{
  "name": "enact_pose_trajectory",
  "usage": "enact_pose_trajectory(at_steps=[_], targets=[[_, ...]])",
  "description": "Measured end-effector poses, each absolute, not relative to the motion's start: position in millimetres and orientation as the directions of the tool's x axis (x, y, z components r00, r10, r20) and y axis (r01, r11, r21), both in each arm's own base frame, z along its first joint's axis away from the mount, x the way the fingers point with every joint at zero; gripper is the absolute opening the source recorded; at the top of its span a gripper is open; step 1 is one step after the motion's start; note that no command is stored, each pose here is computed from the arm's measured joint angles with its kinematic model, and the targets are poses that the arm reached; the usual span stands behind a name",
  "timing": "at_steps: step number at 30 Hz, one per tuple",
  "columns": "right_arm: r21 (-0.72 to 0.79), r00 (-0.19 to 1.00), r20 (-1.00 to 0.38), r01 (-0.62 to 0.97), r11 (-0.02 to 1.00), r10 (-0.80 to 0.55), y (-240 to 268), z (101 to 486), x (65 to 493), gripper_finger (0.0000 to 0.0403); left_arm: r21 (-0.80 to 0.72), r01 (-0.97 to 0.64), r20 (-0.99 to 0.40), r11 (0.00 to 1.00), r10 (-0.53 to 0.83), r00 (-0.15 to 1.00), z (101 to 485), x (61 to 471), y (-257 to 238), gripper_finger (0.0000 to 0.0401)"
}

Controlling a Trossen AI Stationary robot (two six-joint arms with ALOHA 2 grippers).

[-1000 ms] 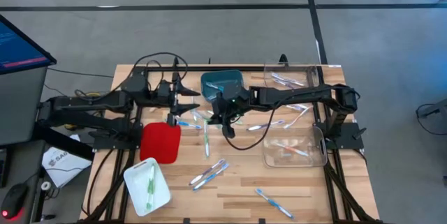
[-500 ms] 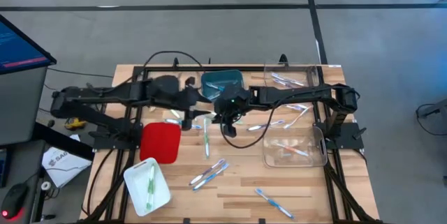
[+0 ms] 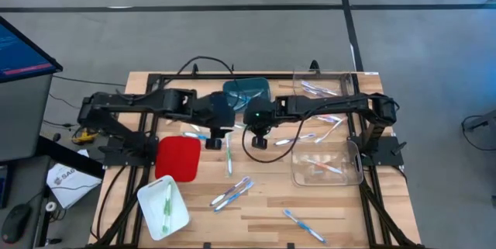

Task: Pick & Place Toothbrushes
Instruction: Put the green toothbrush into the white bin

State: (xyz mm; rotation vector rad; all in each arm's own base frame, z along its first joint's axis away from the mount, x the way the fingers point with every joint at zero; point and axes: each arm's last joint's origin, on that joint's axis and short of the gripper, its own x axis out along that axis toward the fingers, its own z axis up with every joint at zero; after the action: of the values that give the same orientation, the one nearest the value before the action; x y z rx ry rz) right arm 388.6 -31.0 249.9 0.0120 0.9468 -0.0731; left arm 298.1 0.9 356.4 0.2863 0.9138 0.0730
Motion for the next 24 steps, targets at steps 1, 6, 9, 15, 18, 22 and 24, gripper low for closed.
enact_pose_trajectory(at_steps=[1,6,9,15,18,22,24], targets=[[-0.022,0.583,-0.811,0.064,0.998,-0.056,-30,250,389,0.001,0.274,0.065,-0.785,0.959,0.184,0.592,354,299,1,0.0173],[-0.023,0.581,-0.813,0.049,0.999,-0.048,-25,250,389,0.001,0.274,0.081,-0.817,0.958,0.187,0.545,344,306,2,0.0173],[-0.024,0.581,-0.813,0.044,0.999,-0.045,-23,250,389,0.001,0.287,0.112,-0.829,0.951,0.188,0.526,341,306,2,0.0173],[-0.059,0.575,-0.814,0.061,0.996,-0.084,-21,253,389,0.001,0.304,0.145,-0.833,0.942,0.189,0.52,339,309,3,0.0173],[-0.06,0.576,-0.813,0.056,0.997,-0.082,-19,253,389,0.001,0.311,0.146,-0.843,0.939,0.202,0.499,333,313,7,0.0173],[-0.061,0.575,-0.814,0.058,0.996,-0.083,-19,253,389,0.001,0.328,0.157,-0.862,0.931,0.227,0.454,324,318,13,0.0173],[-0.06,0.574,-0.815,0.059,0.996,-0.083,-19,253,389,0.001,0.33,0.16,-0.867,0.93,0.232,0.441,321,319,14,0.0173]])
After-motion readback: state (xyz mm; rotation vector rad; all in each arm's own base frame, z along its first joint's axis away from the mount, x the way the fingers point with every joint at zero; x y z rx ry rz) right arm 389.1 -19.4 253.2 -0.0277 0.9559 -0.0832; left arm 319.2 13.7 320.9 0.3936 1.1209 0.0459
